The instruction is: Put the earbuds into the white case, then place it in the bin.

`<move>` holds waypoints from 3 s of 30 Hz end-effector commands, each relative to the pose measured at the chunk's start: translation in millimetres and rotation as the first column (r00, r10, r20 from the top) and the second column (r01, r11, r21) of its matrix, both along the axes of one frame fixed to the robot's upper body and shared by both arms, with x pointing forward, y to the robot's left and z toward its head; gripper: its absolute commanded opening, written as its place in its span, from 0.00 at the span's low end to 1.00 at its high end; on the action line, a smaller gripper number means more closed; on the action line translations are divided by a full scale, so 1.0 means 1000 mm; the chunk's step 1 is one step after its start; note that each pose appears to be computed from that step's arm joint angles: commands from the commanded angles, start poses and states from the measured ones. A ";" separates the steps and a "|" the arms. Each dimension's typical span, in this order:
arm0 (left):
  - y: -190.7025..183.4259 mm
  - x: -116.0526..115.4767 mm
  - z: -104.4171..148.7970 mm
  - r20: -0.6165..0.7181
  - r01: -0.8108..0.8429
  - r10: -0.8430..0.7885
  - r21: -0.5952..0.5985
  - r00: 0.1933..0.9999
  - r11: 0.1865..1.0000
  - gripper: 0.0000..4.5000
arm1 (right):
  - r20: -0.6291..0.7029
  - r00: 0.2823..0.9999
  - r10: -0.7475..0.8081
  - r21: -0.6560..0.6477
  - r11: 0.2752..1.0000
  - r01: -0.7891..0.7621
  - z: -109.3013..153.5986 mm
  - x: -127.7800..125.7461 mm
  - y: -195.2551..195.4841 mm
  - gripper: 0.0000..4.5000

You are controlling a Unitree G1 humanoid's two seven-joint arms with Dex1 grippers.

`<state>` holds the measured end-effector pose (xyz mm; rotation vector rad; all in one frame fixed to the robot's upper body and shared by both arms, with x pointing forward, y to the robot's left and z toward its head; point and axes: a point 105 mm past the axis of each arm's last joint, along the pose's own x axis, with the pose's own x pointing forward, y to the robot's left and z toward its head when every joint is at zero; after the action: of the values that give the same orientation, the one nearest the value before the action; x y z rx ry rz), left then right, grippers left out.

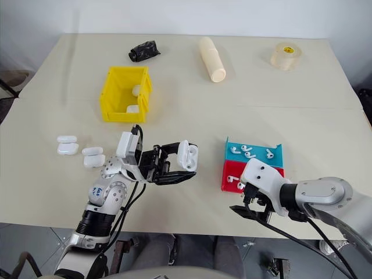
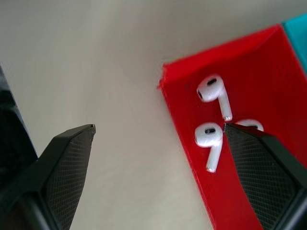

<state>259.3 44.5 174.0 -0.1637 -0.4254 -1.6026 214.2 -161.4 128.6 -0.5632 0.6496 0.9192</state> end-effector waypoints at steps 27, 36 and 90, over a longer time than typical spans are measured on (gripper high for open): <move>-0.006 -0.007 0.008 0.041 -0.001 0.002 -0.021 0.999 1.000 0.63 | 0.092 0.994 0.067 -0.157 0.986 -0.052 -0.008 0.028 0.004 0.58; -0.006 -0.008 0.008 0.039 -0.005 0.005 -0.023 0.999 1.000 0.63 | 0.091 0.993 0.080 -0.167 0.984 -0.064 -0.008 0.028 0.007 0.58; -0.004 -0.006 0.024 0.018 0.084 -0.084 -0.021 0.996 0.996 0.63 | 0.508 0.828 -0.237 0.823 0.419 -0.384 0.121 0.009 0.074 0.11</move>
<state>256.6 40.7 188.1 -0.1805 -0.4160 -1.6691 233.0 -90.8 239.3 0.1828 -0.4344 0.9692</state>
